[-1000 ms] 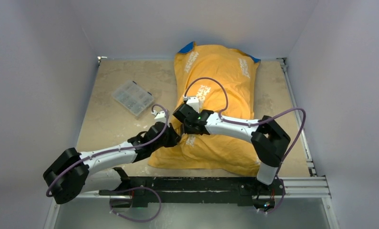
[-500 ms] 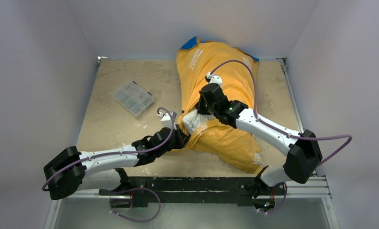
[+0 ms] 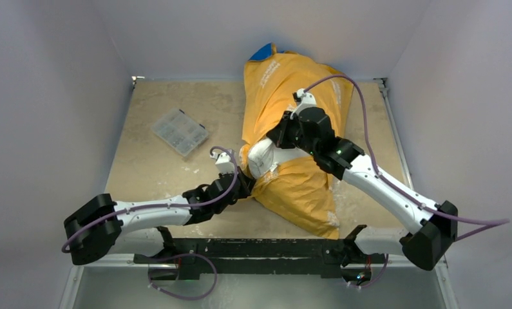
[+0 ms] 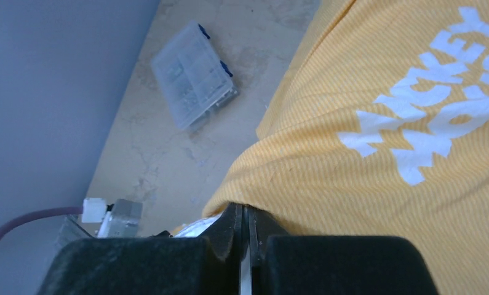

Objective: Remove the pillowcase from the pillow

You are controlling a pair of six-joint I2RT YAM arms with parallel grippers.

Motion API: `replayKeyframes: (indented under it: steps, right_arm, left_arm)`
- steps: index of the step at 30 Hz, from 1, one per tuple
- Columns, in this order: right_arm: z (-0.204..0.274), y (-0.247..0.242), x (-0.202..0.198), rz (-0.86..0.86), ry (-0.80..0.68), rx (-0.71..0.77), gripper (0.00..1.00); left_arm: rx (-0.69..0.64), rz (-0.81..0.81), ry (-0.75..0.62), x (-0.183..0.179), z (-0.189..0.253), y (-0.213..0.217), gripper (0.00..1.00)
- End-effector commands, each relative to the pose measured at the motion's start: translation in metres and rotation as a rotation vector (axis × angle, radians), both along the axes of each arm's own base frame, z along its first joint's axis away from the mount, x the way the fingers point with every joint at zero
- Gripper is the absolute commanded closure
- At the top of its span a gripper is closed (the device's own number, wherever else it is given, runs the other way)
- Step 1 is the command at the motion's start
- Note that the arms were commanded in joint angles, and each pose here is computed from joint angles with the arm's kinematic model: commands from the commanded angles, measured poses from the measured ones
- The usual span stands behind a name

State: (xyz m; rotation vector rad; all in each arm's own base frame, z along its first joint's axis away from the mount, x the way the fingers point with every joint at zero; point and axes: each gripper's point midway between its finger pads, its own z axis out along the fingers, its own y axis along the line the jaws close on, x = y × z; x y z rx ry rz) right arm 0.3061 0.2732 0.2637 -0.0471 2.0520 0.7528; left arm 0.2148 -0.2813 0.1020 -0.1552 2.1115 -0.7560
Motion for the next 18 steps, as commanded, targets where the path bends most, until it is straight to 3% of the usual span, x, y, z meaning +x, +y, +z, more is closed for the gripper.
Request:
replayKeyframes:
  steps: [1, 9, 12, 18]
  right_arm:
    - [0.161, -0.018, 0.011, -0.047, -0.419, 0.331, 1.0]
    - [0.183, -0.021, 0.005, -0.01, -0.475, 0.419, 1.0]
    - [0.172, -0.016, 0.004, 0.011, -0.459, 0.417, 1.0]
    - [0.132, -0.008, 0.005, 0.04, -0.396, 0.393, 1.0]
  left_arm:
    - [0.196, -0.027, 0.123, -0.025, -0.066, 0.026, 1.0]
    - [0.249, 0.02, 0.19, -0.031, -0.106, 0.041, 1.0]
    - [0.244, 0.015, 0.164, -0.028, -0.089, 0.04, 0.98]
    - [0.111, -0.036, -0.002, -0.019, 0.011, 0.029, 0.53]
